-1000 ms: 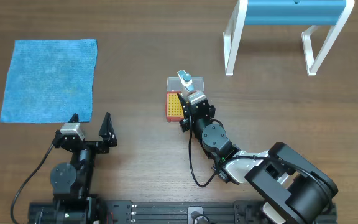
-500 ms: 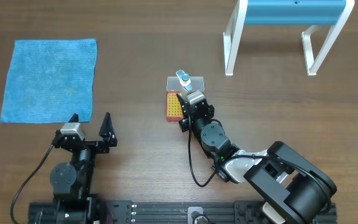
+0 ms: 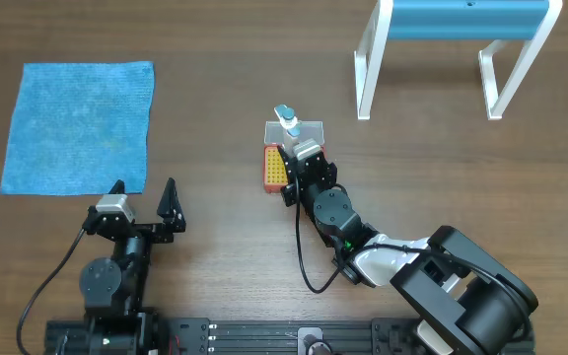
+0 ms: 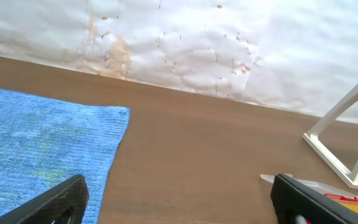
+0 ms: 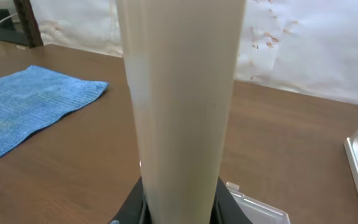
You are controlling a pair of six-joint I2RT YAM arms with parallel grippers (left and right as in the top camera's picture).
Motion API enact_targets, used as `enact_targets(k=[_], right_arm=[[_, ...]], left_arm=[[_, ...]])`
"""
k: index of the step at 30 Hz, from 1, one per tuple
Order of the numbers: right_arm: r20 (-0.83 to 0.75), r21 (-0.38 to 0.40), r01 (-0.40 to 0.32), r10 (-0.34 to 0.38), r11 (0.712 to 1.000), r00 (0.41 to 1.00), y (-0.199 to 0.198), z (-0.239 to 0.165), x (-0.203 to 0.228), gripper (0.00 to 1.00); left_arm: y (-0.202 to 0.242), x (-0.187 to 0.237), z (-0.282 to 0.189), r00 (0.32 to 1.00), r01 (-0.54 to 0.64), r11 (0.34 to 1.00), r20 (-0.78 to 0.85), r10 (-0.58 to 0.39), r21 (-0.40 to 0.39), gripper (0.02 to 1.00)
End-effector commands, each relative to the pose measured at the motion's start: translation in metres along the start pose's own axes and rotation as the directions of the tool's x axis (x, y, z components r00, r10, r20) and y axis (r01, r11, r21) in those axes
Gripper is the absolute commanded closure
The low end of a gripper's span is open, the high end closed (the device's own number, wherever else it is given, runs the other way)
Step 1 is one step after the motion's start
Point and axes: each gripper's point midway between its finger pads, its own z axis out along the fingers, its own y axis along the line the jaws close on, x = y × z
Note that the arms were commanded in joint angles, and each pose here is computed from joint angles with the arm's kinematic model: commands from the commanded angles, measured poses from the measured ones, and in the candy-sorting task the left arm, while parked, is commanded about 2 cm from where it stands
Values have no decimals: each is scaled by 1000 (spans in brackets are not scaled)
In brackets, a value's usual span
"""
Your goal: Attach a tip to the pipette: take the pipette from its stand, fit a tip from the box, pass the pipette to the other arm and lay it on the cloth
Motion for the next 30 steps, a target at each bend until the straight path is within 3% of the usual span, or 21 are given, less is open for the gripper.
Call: enact_targets(k=[1, 15, 20, 26, 30], right_arm=[[-153, 11, -16, 18, 1000, 988, -5, -4, 53, 928], [-212, 23, -38, 42, 999, 976, -6, -3, 82, 928], [-132, 13, -46, 48, 999, 990, -4, -2, 52, 928], [2, 1, 8, -8, 1000, 1000, -3, -4, 7, 925], [68, 5, 8, -8, 1000, 998, -4, -7, -16, 925]], left_arm=[[1, 1, 0, 1000, 2, 1000, -1, -2, -4, 66], [1, 1, 0, 1000, 2, 1000, -2, -2, -5, 69], [1, 1, 0, 1000, 2, 1000, -1, -2, -4, 66], [1, 1, 0, 1000, 2, 1000, -1, -2, -4, 66], [1, 1, 0, 1000, 2, 1000, -2, -2, -4, 66]])
